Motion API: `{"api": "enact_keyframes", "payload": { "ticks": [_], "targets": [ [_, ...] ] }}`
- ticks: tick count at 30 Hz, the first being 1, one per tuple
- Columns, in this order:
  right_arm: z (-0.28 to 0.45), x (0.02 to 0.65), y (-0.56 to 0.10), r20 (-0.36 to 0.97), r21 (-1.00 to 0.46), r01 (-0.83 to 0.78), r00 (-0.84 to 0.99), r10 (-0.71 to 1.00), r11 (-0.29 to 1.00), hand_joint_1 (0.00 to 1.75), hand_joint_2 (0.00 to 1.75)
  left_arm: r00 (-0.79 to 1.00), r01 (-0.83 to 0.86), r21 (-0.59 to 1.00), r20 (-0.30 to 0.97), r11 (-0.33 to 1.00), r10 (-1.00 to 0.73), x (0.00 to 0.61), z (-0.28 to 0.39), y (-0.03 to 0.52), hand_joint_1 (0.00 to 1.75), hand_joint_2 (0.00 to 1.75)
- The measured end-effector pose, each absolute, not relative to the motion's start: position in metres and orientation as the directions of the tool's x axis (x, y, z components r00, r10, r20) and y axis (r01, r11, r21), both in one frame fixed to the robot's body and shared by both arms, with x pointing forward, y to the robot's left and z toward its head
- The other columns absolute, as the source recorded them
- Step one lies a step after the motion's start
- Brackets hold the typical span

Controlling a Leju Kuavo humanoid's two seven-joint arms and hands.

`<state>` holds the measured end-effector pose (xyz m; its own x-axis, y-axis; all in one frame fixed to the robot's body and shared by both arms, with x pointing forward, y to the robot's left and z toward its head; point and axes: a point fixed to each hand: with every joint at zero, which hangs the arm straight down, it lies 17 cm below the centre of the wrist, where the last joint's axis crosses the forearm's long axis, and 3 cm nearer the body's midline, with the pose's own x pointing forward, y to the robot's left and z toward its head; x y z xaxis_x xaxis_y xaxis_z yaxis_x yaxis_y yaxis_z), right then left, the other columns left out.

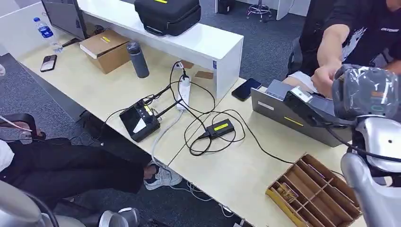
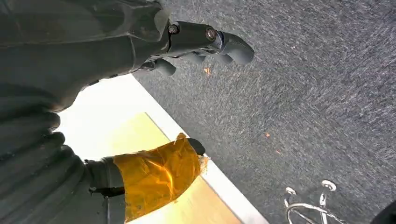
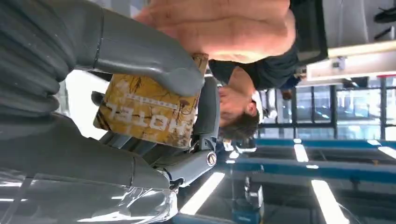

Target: Pass the card to the sensor for recognition and then transmit it.

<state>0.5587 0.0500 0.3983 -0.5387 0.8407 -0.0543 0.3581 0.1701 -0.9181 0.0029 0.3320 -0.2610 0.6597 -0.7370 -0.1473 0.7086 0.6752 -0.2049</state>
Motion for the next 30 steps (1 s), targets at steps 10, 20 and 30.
{"api": "enact_keyframes", "payload": {
  "ticks": [10, 20, 30],
  "targets": [
    [0.36, 0.54, 0.078, 0.193, -0.922, 0.13, -0.662, 0.724, 0.365, 0.0, 0.0, 0.668, 0.702, -0.208, -0.14, 0.681, -0.731, 0.003, -0.261, 0.327, 0.0, 1.75],
    [0.323, 0.494, 0.057, 0.362, -0.859, -0.016, -0.727, 0.583, 0.512, 0.0, 1.75, 0.706, 0.666, -0.212, -0.129, 0.715, -0.696, -0.01, -0.264, 0.323, 0.0, 1.75],
    [0.248, 0.434, -0.022, 0.557, -0.733, -0.186, -0.718, 0.419, 0.655, 0.0, 1.75, 0.758, 0.604, -0.22, -0.136, 0.766, -0.638, -0.023, -0.264, 0.324, 0.0, 1.75]
  ]
}}
